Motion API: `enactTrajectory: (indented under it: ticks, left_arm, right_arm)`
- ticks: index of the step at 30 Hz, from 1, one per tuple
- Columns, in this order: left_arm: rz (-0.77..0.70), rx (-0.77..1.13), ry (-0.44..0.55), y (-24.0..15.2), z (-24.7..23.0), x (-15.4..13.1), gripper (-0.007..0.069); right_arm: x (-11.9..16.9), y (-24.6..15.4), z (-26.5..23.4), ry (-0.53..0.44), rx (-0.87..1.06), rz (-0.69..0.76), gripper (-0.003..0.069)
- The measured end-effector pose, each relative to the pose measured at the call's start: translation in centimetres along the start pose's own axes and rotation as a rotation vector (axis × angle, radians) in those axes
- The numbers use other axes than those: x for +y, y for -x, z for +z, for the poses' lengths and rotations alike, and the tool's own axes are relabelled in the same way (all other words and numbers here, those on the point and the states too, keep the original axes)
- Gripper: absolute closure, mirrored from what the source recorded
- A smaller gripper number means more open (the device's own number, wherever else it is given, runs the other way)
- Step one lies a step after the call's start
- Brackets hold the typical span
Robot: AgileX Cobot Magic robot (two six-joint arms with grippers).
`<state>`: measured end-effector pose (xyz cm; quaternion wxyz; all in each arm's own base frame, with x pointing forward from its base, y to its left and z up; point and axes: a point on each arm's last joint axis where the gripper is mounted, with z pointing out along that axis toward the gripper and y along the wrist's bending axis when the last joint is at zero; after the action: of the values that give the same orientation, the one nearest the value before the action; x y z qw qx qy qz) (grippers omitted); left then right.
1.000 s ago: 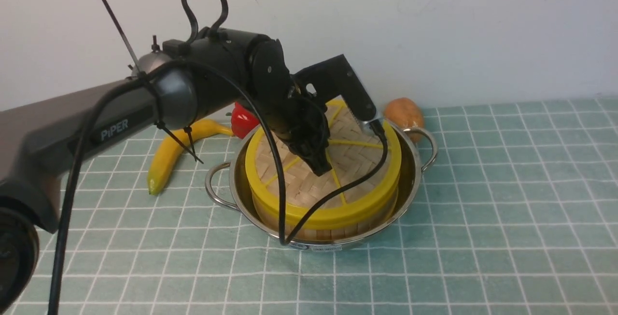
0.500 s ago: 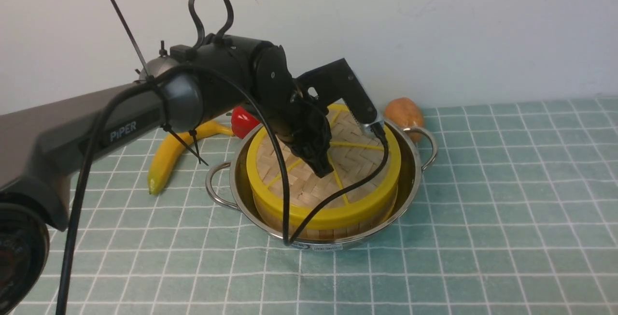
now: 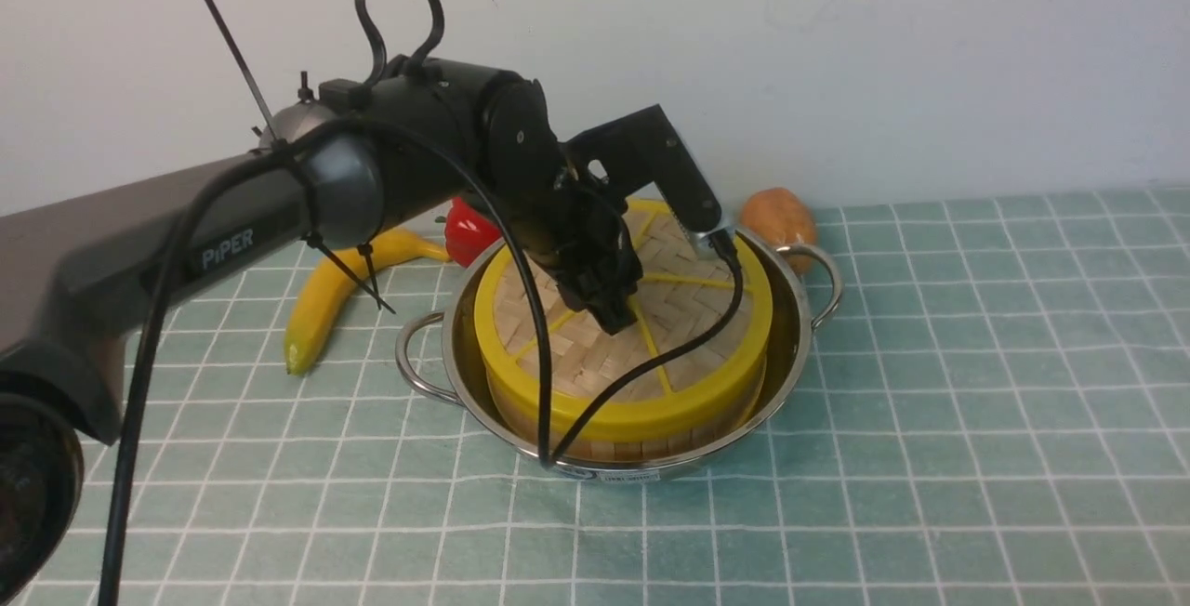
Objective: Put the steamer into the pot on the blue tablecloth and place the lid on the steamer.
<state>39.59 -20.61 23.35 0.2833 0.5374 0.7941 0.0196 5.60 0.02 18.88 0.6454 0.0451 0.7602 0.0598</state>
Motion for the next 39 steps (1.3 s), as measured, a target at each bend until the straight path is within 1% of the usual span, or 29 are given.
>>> enactTrajectory:
  ticks: [1,2,5,8,9,10,14,15,17,20,23,29,32,35,38,39]
  left_arm:
    - [0.000,-0.002,0.001,0.0,-0.2,0.0,0.0192]
    - [-0.003,-0.014,0.012,0.3,-1.2,0.2,0.0158]
    - [-0.018,-0.056,0.046,0.9,-4.5,0.6,0.0120]
    - [-0.041,-0.100,0.080,1.3,-7.9,0.8,0.0111]
    - [-0.041,-0.109,0.086,1.4,-8.4,0.8,0.0111]
    - [-0.042,-0.137,0.111,1.6,-10.1,1.0,0.0111]
    - [-0.043,-0.226,0.185,2.0,-14.1,1.2,0.0110]
    - [-0.043,-0.228,0.187,2.0,-14.1,1.3,0.0110]
    - [-0.043,-0.275,0.225,2.3,-15.4,1.4,0.0110]
    - [-0.042,-0.302,0.250,2.5,-15.7,1.6,0.0110]
    - [-0.003,-0.314,0.295,2.6,-15.8,2.0,0.0110]
    - [0.026,-0.312,0.323,2.7,-15.6,2.2,0.0110]
    - [-0.007,-0.301,0.305,2.5,-15.5,2.1,0.0110]
    - [-0.133,-0.271,0.269,1.0,-16.5,1.6,0.0110]
    - [-0.291,-0.256,0.270,-2.4,-18.8,0.7,0.0110]
    - [-0.329,-0.269,0.292,-3.5,-20.0,0.5,0.0110]
  right_arm:
    - [0.0,0.0,0.0,0.000,0.000,0.000,0.0416]
    - [0.0,0.0,0.0,0.000,0.000,0.000,0.0416]
    - [0.0,0.0,0.0,0.000,0.000,0.000,0.0416]
    - [0.0,0.0,0.0,0.000,0.000,0.000,0.0416]
    - [0.0,0.0,0.0,0.000,0.000,0.000,0.0416]
    - [0.0,0.0,0.0,0.000,0.000,0.000,0.0416]
    - [0.0,0.0,0.0,0.000,0.000,0.000,0.0416]
    - [0.0,0.0,0.0,0.000,0.000,0.000,0.0416]
    - [0.0,0.0,0.0,0.000,0.000,0.000,0.0416]
    - [0.0,0.0,0.0,0.000,0.000,0.000,0.0416]
    - [0.0,0.0,0.0,0.000,0.000,0.000,0.0416]
    - [0.0,0.0,0.0,0.000,0.000,0.000,0.0416]
    - [0.0,0.0,0.0,0.000,0.000,0.000,0.0416]
    - [0.0,0.0,0.0,0.000,0.000,0.000,0.0416]
    - [0.0,0.0,0.0,0.000,0.000,0.000,0.0416]
    - [0.0,0.0,0.0,0.000,0.000,0.000,0.0416]
